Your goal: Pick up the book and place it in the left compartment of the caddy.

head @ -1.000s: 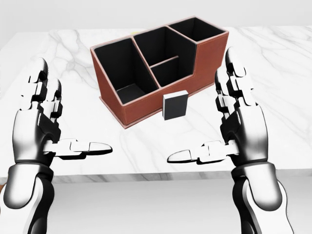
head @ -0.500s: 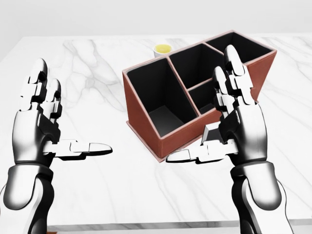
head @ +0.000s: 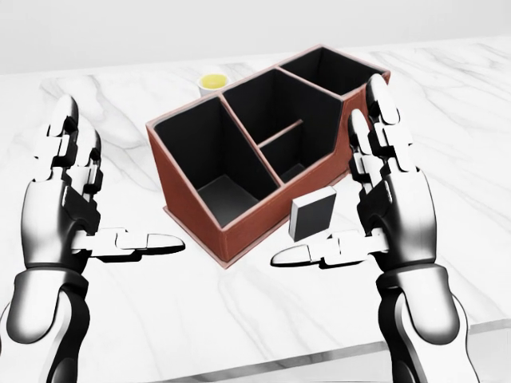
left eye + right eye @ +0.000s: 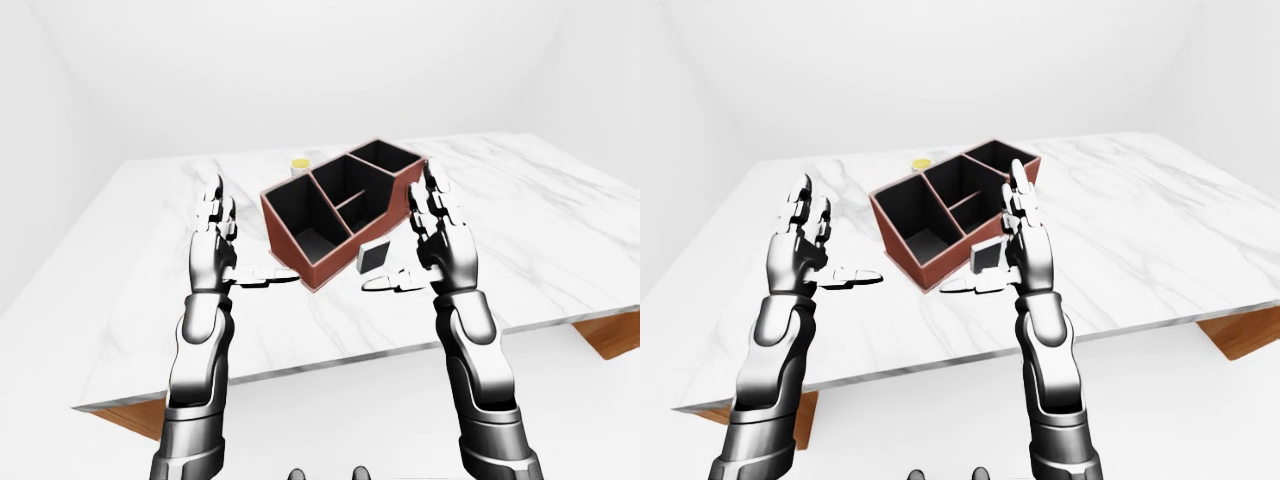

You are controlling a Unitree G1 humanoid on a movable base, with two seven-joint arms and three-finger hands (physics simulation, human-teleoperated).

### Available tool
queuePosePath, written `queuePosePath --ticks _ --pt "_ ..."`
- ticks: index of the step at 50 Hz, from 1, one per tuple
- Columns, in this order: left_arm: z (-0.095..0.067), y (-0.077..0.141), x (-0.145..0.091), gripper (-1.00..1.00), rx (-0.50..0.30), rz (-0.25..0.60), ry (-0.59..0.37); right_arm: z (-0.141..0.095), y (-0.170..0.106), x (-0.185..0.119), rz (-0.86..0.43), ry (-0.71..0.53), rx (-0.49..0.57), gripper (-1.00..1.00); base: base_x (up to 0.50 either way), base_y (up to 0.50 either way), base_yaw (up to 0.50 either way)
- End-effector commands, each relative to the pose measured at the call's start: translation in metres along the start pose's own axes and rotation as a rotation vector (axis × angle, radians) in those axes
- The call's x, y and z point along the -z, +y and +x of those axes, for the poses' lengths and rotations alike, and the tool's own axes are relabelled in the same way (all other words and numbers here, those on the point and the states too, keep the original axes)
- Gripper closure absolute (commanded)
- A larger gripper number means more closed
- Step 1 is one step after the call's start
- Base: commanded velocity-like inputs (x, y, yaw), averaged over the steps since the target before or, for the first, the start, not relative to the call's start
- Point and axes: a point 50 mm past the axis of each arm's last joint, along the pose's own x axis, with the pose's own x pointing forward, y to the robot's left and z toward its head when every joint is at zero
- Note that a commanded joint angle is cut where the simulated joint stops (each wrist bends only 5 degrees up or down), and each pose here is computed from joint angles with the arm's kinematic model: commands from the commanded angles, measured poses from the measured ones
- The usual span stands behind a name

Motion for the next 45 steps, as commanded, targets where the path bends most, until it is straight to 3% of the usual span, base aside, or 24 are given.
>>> queuePosePath --ticks 1,15,32,45 --pt "-0.0004 0.0004 -0.0009 -1.00 0.000 -0.001 -0.004 -0.0015 0.0012 -0.0017 0.001 -0.007 -0.008 -1.00 0.00 0.00 -0.50" --pt "-0.0005 0.0021 -0.0051 -1.00 -0.006 0.004 -0.021 -0.0003 0.0015 0.0004 -0.013 0.003 -0.012 -1.00 0.00 0.00 -0.50" --pt "0.0007 -0.0003 -0.0077 -1.00 0.000 0.005 -0.033 -0.0051 0.0047 -0.0019 -0.024 -0.003 -0.056 -1.00 0.00 -0.02 0.00" --pt "0.0009 -0.0001 -0.0077 -1.00 0.003 0.004 -0.033 -0.0038 0.0053 -0.0028 -0.021 -0.009 -0.055 -1.00 0.47 0.27 0.00"
